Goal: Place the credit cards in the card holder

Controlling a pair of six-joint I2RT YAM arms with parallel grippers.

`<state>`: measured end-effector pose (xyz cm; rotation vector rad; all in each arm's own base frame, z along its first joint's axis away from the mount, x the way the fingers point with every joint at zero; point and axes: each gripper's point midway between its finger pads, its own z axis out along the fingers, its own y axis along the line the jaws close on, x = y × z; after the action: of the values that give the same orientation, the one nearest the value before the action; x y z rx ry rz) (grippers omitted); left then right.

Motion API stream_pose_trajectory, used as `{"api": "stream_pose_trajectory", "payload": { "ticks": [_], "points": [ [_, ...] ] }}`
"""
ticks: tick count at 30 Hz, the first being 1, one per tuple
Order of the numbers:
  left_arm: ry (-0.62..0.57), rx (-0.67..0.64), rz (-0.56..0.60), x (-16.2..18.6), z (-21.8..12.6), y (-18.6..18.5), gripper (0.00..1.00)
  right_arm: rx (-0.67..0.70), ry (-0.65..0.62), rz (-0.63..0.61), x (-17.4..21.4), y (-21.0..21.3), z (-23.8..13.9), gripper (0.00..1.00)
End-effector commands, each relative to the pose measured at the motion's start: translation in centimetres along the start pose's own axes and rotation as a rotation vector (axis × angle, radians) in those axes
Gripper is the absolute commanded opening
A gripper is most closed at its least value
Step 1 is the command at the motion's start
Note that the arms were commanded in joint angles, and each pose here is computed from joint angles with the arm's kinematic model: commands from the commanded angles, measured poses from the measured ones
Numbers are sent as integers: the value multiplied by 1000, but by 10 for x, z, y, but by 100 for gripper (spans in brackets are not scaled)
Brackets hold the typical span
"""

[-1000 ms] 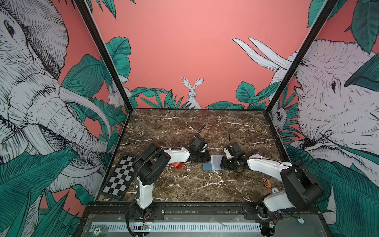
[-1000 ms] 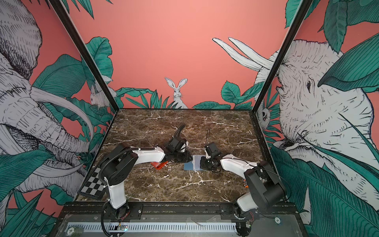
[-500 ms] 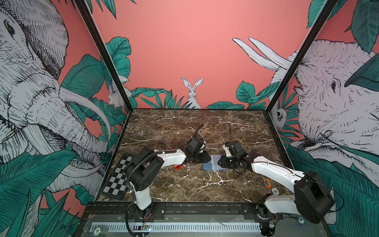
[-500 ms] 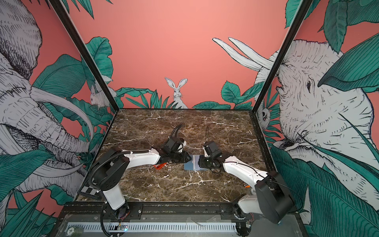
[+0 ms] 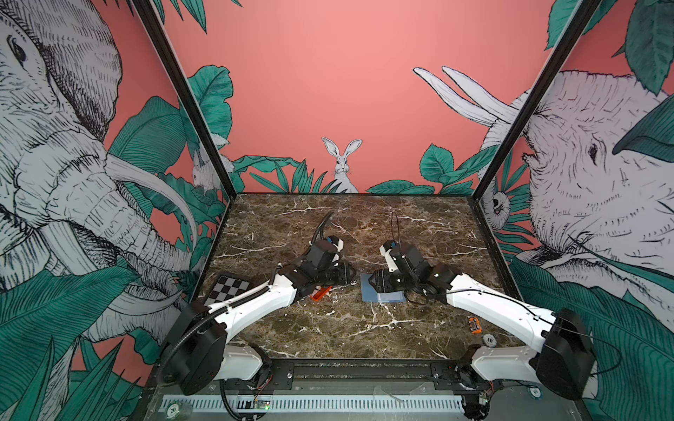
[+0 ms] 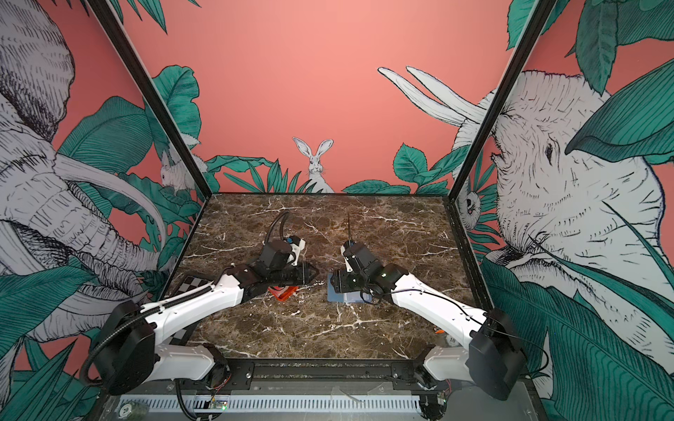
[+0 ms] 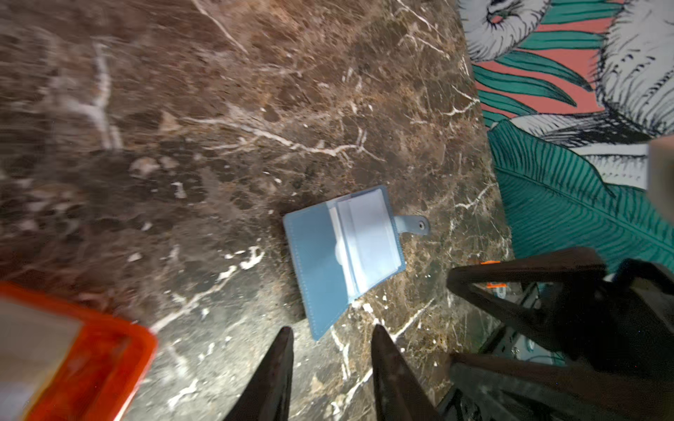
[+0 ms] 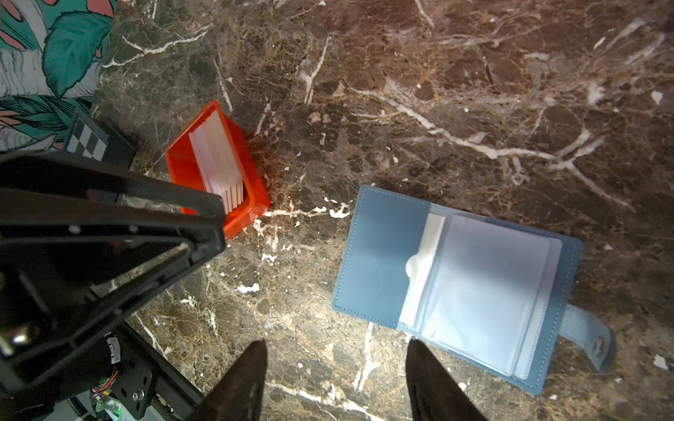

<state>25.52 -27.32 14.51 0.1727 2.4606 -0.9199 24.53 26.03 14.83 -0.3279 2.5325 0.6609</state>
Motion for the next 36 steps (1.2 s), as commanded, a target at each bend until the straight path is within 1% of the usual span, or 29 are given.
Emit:
{"api": "stream_pose_trajectory", "payload": {
  "ticks": [1, 2, 3, 5, 7, 8, 10, 13, 16, 20, 22, 26, 30, 36],
  "points": [
    [-6, -78, -6, 6, -18, 25, 39, 4, -38, -19, -11, 3, -7, 70],
    [-19, -88, -17, 4, -23, 30, 40, 1, -52, -19, -15, 3, -7, 71],
    [-25, -96, -27, 4, -28, 34, 40, 7, -64, -7, -18, 2, -6, 75],
    [-38, -102, -58, 3, -36, 41, 41, 25, -60, -7, -21, 0, -5, 78],
    [-68, -107, -81, 2, -46, 49, 41, 23, -77, -24, -25, 1, -5, 96],
    [-80, -117, -96, 2, -51, 55, 42, 4, -93, -44, -28, 4, -4, 98],
    [-102, -135, -124, 4, -60, 68, 43, -31, -127, -51, -34, 10, -2, 98],
    [-101, -164, -174, 11, -68, 88, 44, -74, -122, -65, -40, 21, 4, 98],
    [-89, -152, -199, 20, -66, 102, 45, -76, -102, -59, -44, 24, 13, 98],
    [-112, -130, -273, 21, -64, 118, 45, -103, -99, -60, -51, 31, 24, 98],
    [-125, -138, -294, 19, -63, 127, 45, -124, -96, -71, -55, 36, 28, 98],
    [-81, -191, -288, 23, -57, 140, 44, -132, -84, -67, -60, 42, 36, 98],
    [-27, -182, -296, 28, -46, 142, 45, -130, -76, -81, -63, 49, 39, 98],
    [-31, -152, -290, 23, -34, 143, 47, -124, -70, -91, -65, 52, 43, 98]
  ]
}}
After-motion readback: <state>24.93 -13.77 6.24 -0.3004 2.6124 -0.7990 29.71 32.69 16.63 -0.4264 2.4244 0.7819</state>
